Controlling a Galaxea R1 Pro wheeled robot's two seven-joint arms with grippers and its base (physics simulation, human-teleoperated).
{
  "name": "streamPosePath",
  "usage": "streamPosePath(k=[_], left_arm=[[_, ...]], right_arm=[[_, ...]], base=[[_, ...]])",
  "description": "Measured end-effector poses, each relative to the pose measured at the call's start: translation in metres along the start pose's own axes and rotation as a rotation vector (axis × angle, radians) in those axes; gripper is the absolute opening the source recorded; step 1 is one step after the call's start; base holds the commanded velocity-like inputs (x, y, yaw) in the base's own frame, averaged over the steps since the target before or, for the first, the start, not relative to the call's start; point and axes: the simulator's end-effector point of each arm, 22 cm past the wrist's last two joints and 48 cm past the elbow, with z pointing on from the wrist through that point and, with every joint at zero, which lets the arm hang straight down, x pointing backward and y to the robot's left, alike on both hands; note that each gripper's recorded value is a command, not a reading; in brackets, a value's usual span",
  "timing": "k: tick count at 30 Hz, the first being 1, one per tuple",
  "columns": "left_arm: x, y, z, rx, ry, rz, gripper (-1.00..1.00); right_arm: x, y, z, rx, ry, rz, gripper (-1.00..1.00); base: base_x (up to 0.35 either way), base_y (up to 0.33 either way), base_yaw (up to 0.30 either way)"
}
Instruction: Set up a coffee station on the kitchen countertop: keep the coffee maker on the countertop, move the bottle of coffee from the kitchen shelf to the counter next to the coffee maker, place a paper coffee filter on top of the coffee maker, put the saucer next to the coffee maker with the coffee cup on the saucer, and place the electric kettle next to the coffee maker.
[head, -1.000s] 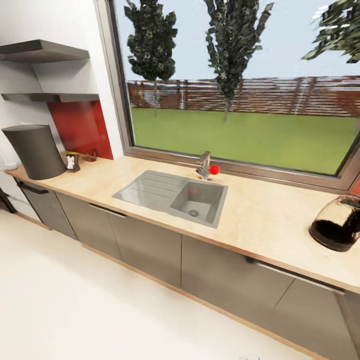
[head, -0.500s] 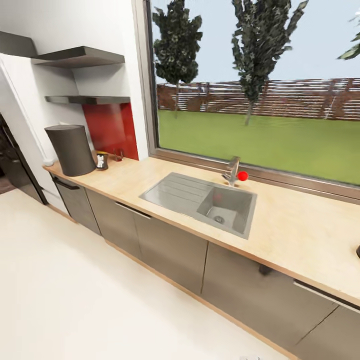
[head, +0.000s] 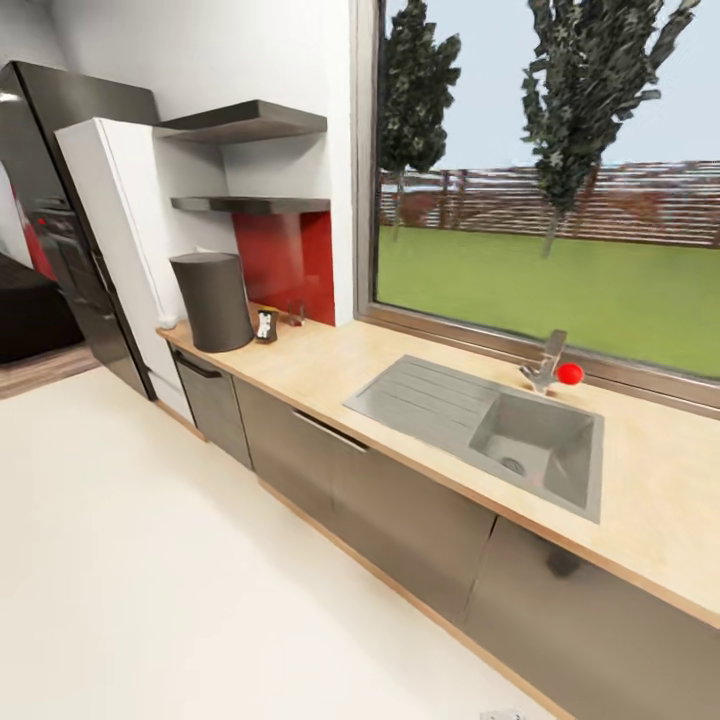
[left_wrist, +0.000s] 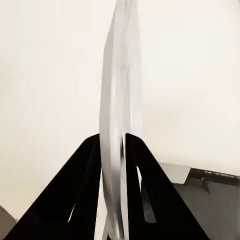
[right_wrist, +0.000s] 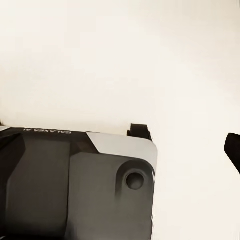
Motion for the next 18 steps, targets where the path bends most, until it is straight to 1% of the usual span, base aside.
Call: streamPosePath(k=[9,12,18], left_arm=[[-0.0033,0.0003,-0.0012,0.000,-0.008,0.001,-1.00],[-0.0042,0.0003,-0.0014,0.000,-0.010,0.002,-1.00],[-0.0048,-0.0003,-0.0014,0.001,-0.012,0.002,-1.00]], right_arm=[[-0.0030,0.0001,-0.0016,0.000,-0.008,-0.001,1.00],[-0.0037,0.0007,-0.0019,-0.001,-0.009,-0.002,1.00],[-0.0038,0.0007,-0.0020,0.000,-0.009,-0.004,1.00]], base=[[0.247,0.255,0.240],[0.277,0.234,0.078],[0.280,0.232,0.012]])
